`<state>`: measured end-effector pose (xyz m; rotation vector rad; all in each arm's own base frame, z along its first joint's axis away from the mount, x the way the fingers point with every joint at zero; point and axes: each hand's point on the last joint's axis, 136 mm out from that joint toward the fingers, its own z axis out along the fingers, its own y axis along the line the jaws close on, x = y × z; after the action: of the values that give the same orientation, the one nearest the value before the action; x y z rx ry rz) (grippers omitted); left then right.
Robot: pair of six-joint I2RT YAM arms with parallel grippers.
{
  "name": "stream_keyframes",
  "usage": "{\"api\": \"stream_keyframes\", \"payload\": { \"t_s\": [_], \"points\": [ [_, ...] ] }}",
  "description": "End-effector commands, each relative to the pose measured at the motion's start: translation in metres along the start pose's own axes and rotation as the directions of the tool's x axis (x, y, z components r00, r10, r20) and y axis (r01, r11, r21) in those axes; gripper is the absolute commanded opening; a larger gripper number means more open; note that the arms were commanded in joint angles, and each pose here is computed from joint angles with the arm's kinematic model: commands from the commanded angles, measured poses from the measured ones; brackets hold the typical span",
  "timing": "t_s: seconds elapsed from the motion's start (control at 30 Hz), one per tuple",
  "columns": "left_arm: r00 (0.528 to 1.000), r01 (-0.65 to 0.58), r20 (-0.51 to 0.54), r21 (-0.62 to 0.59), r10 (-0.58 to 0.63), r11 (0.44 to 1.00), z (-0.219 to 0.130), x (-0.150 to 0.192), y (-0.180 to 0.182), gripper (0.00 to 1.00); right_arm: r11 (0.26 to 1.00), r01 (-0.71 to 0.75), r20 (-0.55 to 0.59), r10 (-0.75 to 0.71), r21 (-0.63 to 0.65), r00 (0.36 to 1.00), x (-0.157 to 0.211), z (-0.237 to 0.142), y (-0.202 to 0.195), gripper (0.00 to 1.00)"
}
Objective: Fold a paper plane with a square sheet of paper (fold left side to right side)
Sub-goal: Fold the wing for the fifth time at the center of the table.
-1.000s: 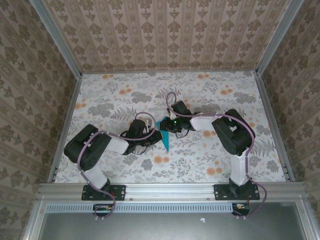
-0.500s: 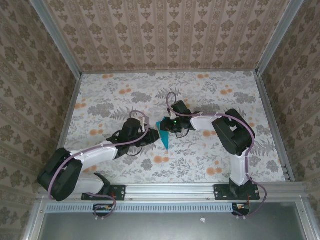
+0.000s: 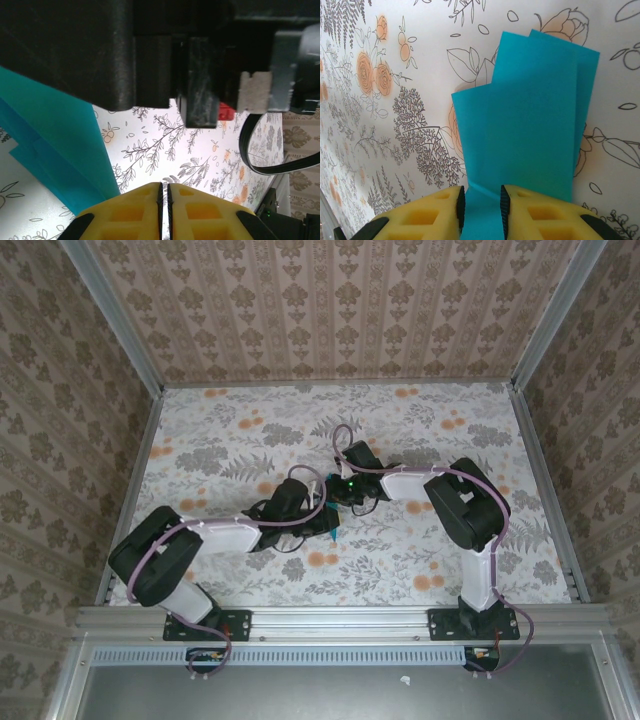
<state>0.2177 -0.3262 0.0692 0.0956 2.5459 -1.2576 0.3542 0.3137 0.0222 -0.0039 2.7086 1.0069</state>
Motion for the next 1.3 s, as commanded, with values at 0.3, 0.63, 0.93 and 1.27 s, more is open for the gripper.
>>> {"api": "stream_keyframes", "payload": {
  "t_s": [0.3, 0.63, 0.93, 1.27],
  "points": [
    [0.997, 0.067, -0.024, -0.033, -0.068, 0.997, 0.017, 0.006, 0.016, 0.13, 0.989, -0.084, -0.103, 0.097, 0.124, 0.99, 0.031, 0.011, -0.04, 0.29],
    [0.985, 0.162, -0.035, -0.105, -0.167, 0.981, 0.028, 0.02, 0.04, 0.14, 0.99, -0.081, -0.104, 0.094, 0.119, 0.99, 0.031, 0.01, -0.038, 0.29],
    [0.98, 0.177, -0.059, -0.19, -0.191, 0.966, 0.027, 0.033, 0.052, 0.12, 0.99, -0.076, -0.099, 0.088, 0.118, 0.991, 0.03, 0.007, -0.036, 0.29],
    [0.97, 0.22, -0.049, -0.251, -0.24, 0.942, 0.023, 0.044, 0.069, 0.06, 1.0, -0.027, -0.017, 0.028, 0.008, 0.999, 0.005, -0.006, -0.01, 0.29]
  ]
}}
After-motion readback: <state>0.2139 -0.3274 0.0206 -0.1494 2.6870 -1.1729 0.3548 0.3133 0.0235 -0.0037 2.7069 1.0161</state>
